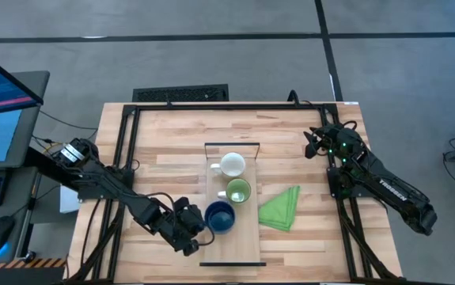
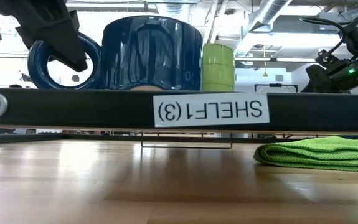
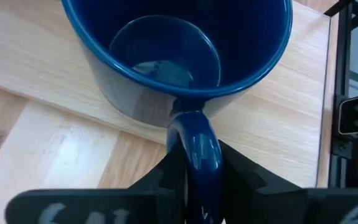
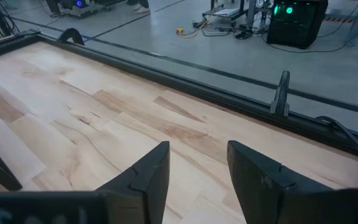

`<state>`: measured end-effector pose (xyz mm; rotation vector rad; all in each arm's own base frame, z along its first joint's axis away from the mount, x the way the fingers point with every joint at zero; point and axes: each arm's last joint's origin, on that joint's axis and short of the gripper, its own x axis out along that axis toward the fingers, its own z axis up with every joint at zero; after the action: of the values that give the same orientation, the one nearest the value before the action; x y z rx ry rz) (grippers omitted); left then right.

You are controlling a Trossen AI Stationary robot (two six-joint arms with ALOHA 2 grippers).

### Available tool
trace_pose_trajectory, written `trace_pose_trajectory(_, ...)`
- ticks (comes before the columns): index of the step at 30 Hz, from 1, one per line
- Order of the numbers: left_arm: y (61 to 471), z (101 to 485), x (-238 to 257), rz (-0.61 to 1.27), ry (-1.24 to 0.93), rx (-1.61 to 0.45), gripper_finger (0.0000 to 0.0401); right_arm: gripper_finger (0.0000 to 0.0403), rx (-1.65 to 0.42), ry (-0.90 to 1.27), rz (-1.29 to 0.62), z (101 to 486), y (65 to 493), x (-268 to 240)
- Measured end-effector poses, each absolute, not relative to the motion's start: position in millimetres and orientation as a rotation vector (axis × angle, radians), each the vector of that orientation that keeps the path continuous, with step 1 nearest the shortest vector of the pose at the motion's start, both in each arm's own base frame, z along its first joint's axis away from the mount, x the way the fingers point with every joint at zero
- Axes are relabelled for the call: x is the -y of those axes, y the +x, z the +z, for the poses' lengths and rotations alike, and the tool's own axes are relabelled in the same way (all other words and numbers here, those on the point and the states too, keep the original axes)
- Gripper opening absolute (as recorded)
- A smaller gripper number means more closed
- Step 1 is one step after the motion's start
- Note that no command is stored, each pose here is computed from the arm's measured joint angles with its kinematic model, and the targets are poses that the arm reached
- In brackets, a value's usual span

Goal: Stack small to large cups/mugs on shelf
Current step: Put the blue mug on the shelf

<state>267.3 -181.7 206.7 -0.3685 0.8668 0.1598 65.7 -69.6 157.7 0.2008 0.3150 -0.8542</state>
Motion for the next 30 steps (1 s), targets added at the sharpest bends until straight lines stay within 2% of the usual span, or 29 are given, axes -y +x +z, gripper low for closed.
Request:
trace_pose_trajectory(3,267.3,206.7,181.8,0.154,-0.365,-0.868,0.0041,0.0182,-0.315,0.201,-0.854,157.7,65.7,69.6)
trace_pose_trajectory(15,270.8,206.8,185.3,0.086,-0.331,-0.857,0.0041,0.0182,-0.315,0.201,-0.854,157.7,65.7,69.6)
trace_pose_trajectory(24,278.0,209.7,184.0,-0.05,-0.21,-0.834,0.0041,0.0182,-0.312,0.208,-0.856,157.7,65.7,69.6)
trace_pose_trajectory(30,287.7,210.2,170.1,-0.057,-0.16,-0.827,0.0041,0.0182,-0.311,0.208,-0.855,157.7,65.8,69.6)
